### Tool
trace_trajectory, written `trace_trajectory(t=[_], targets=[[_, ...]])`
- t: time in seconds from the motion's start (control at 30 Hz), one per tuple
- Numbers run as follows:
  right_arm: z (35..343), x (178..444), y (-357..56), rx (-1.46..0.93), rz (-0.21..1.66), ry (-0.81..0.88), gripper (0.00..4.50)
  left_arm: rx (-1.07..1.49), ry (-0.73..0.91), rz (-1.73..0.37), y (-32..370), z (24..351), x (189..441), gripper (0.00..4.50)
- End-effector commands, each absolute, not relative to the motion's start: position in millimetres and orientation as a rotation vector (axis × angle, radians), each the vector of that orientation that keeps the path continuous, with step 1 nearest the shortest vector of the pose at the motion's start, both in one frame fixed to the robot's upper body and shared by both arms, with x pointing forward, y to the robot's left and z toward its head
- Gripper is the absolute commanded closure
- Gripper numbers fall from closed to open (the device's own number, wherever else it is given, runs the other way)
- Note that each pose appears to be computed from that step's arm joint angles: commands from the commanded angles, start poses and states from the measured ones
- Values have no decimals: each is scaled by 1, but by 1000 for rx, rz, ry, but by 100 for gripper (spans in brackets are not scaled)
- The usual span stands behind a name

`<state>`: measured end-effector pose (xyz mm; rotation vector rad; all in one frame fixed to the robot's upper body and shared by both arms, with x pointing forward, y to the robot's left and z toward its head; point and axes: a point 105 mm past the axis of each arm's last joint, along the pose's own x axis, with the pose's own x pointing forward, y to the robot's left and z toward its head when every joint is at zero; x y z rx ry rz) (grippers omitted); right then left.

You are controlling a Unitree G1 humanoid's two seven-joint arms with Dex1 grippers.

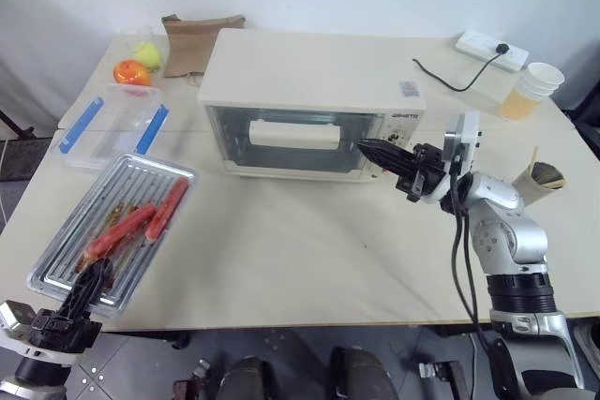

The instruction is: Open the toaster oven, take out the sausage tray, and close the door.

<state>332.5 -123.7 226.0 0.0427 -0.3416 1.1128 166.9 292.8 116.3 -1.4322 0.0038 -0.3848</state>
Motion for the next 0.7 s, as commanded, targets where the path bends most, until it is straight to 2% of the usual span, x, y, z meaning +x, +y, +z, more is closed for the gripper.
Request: trace_trajectory(t=[0.03,0.13,0.2,0.23,0.37,0.4,0.5,0.57,0.7], targets=[[237,323,-139,21,1138,-361,447,-1423,70,-474,283,121,166,450],[234,309,-150,-24,1161,-354,392,-1405,144,-537,274,123,168,450],[231,303,-151,-62,1177,-348,323,-1400,172,-564,272,124,168,450],[224,294,-153,-128,1207,-336,307,-1397,196,-583,270,125,170,450],[191,243,-171,-282,1317,-208,185,-1360,408,-723,244,123,188,450],[191,239,-173,-276,1293,-209,144,-1350,458,-744,239,122,191,450],[193,226,-178,-279,1301,-246,64,-1330,553,-788,228,119,197,450],[184,217,-190,-260,1306,-163,2,-1307,623,-847,211,117,208,450],[179,209,-202,-303,1269,-132,2,-1244,703,-930,187,116,224,450]])
